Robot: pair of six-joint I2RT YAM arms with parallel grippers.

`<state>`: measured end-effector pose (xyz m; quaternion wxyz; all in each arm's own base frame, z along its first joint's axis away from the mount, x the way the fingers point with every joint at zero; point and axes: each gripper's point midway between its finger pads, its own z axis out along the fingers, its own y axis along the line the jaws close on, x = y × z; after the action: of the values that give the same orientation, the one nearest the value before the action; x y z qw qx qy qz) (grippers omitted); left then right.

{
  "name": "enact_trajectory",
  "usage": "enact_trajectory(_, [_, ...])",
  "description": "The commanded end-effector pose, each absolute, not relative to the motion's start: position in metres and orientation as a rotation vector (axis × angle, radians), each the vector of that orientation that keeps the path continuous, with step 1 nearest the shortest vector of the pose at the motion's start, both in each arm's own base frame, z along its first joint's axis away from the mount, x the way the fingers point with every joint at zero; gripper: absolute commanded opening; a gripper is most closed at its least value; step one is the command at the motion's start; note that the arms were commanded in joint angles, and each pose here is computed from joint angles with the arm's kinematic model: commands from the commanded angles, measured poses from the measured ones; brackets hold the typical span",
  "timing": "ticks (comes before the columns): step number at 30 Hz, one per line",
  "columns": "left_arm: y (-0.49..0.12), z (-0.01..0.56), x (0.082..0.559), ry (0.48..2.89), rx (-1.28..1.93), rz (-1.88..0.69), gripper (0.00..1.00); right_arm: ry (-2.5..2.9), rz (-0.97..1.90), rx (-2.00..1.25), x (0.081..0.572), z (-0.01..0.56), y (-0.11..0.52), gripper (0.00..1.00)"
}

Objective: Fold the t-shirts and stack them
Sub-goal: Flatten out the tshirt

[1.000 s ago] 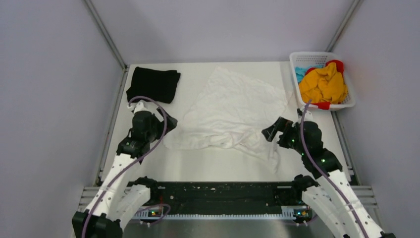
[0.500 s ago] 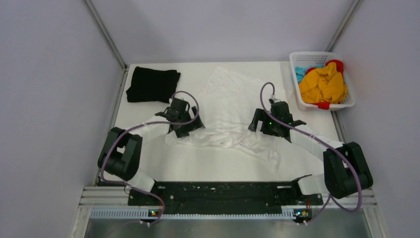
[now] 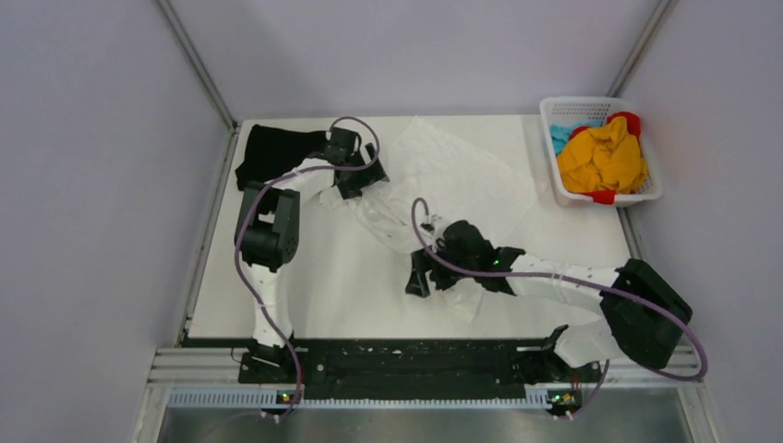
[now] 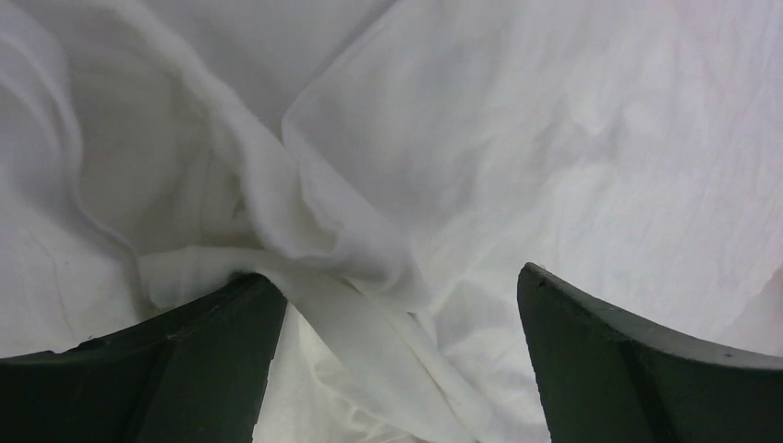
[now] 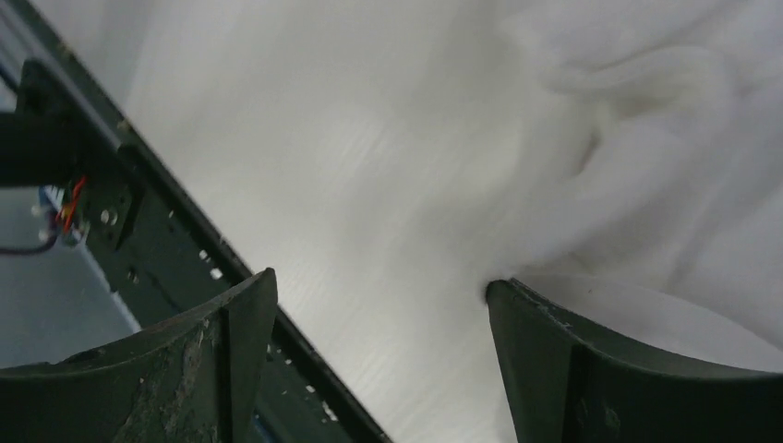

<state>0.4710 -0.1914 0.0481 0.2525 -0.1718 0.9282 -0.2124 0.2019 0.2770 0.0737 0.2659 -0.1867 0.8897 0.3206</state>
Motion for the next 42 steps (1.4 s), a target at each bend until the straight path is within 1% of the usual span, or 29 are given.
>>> enact_trajectory(1, [-0.197, 0.042, 0.499, 2.521, -0.396, -0.576, 0.99, 2.329, 1.074, -0.824, 0.139, 0.080, 0.352, 0.82])
enact_trajectory(3, [-0.197, 0.056, 0.510, 2.486, -0.379, -0.587, 0.99, 2.320, 1.085, -0.957, 0.117, 0.078, 0.377, 0.80])
enact_trajectory(5, [-0.191, 0.080, 0.515, 2.433, -0.358, -0.583, 0.99, 2.291, 1.067, -0.975, 0.116, 0.086, 0.383, 0.80])
enact_trajectory(6, [-0.185, 0.092, 0.516, 2.404, -0.354, -0.566, 0.99, 2.256, 1.049, -0.968, 0.121, 0.094, 0.382, 0.81])
enact_trajectory(8, [-0.170, 0.113, 0.514, 2.355, -0.351, -0.513, 0.99, 2.177, 0.987, -0.919, 0.134, 0.118, 0.374, 0.88])
enact_trajectory(9, [-0.164, 0.124, 0.511, 2.336, -0.352, -0.486, 0.99, 2.145, 0.951, -0.900, 0.140, 0.128, 0.368, 0.94])
enact_trajectory(10, [-0.158, 0.128, 0.505, 2.332, -0.357, -0.461, 0.99, 2.102, 0.912, -0.857, 0.147, 0.144, 0.360, 0.98])
enact_trajectory(11, [-0.154, 0.137, 0.499, 2.318, -0.358, -0.449, 0.99, 2.089, 0.862, -0.805, 0.155, 0.153, 0.349, 0.99])
enact_trajectory(15, [-0.160, 0.156, 0.466, 2.314, -0.313, -0.501, 0.99, 2.069, 0.730, -0.548, 0.182, 0.174, 0.302, 0.99])
enact_trajectory(16, [-0.165, 0.160, 0.456, 2.319, -0.294, -0.502, 0.99, 2.075, 0.700, -0.456, 0.191, 0.176, 0.287, 0.99])
enact_trajectory(19, [-0.204, 0.162, 0.412, 2.359, -0.139, -0.549, 0.99, 2.096, 0.590, -0.124, 0.224, 0.174, 0.223, 0.99])
enact_trajectory(21, [-0.246, 0.156, 0.375, 2.391, 0.020, -0.659, 0.99, 2.061, 0.520, 0.059, 0.241, 0.177, 0.182, 0.99])
enact_trajectory(24, [-0.304, 0.141, 0.321, 2.438, 0.221, -0.849, 0.99, 1.991, 0.442, 0.228, 0.262, 0.187, 0.138, 0.99])
enact_trajectory(27, [-0.344, 0.121, 0.281, 2.490, 0.358, -0.922, 0.99, 2.003, 0.381, 0.277, 0.280, 0.183, 0.119, 0.99])
enact_trajectory(29, [-0.356, 0.101, 0.262, 2.549, 0.385, -0.918, 0.99, 2.045, 0.365, 0.267, 0.294, 0.173, 0.117, 0.99])
enact_trajectory(31, [-0.364, 0.082, 0.244, 2.600, 0.403, -0.983, 0.99, 2.059, 0.372, 0.248, 0.315, 0.168, 0.119, 0.99])
enact_trajectory(33, [-0.360, 0.065, 0.235, 2.641, 0.372, -0.992, 0.99, 2.085, 0.356, 0.240, 0.338, 0.158, 0.121, 0.99])
enact_trajectory(37, [-0.326, 0.036, 0.225, 2.714, 0.256, -0.842, 0.99, 2.162, 0.345, 0.262, 0.383, 0.132, 0.126, 0.97])
enact_trajectory(42, [-0.263, 0.018, 0.214, 2.755, 0.090, -0.663, 0.99, 2.284, 0.419, 0.223, 0.406, 0.083, 0.152, 0.95])
